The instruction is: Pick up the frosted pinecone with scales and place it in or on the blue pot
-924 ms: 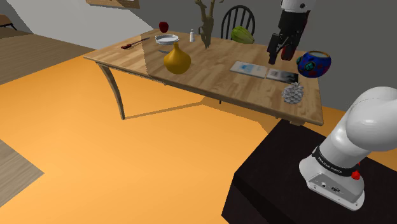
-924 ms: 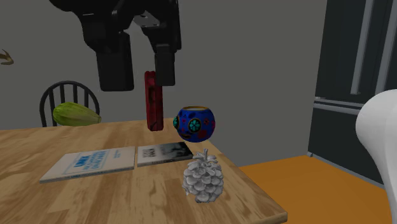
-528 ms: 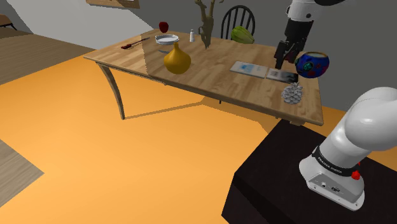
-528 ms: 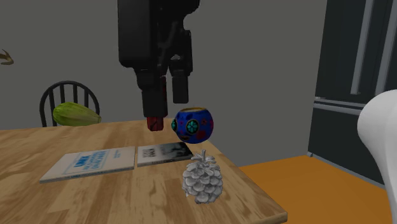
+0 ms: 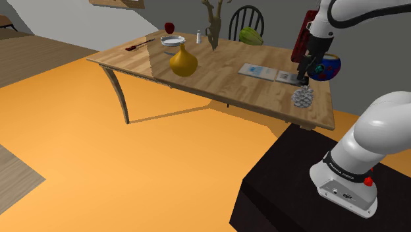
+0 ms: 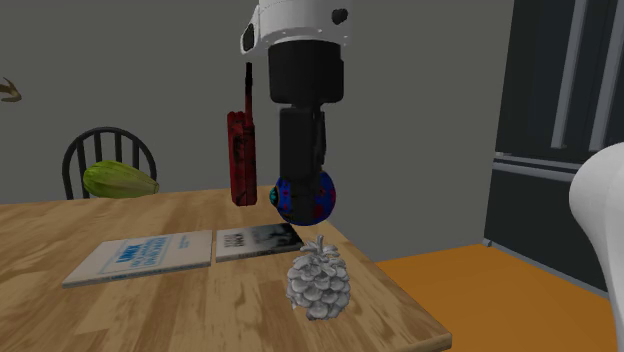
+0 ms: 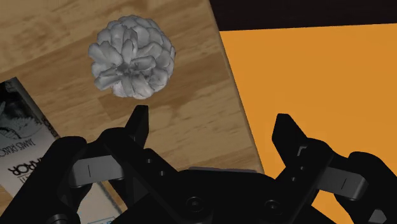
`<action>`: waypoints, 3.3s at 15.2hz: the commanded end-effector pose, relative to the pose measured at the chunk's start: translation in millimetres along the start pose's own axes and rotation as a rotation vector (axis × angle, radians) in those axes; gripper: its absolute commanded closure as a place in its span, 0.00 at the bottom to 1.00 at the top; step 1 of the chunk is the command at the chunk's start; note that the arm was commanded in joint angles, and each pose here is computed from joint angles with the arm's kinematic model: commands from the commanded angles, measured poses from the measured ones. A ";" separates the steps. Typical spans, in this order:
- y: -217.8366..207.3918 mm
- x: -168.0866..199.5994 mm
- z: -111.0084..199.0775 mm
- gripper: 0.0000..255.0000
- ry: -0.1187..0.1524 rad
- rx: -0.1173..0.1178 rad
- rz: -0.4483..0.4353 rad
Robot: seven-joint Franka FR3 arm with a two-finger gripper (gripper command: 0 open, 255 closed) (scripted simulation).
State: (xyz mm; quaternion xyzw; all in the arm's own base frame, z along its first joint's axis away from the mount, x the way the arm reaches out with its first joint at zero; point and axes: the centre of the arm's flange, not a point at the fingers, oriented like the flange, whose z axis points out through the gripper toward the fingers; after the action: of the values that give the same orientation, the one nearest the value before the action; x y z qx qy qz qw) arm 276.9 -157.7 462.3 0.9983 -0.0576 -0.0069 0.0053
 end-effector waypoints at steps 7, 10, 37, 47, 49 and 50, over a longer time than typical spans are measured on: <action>78.0 -13.9 52.4 0.00 0.009 -0.014 -0.045; 78.3 -13.7 68.2 0.00 0.009 -0.014 -0.045; 78.9 -13.8 66.0 1.00 0.009 -0.014 -0.045; 79.5 -14.5 13.2 1.00 0.009 -0.014 -0.045; 79.6 -14.7 2.7 1.00 0.009 -0.014 -0.045; 79.7 -14.8 -2.6 1.00 0.009 -0.014 -0.045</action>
State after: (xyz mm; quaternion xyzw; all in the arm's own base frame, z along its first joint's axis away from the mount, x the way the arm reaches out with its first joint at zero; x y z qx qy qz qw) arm 252.7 -236.7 460.7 0.9993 -0.0353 -0.0029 0.0122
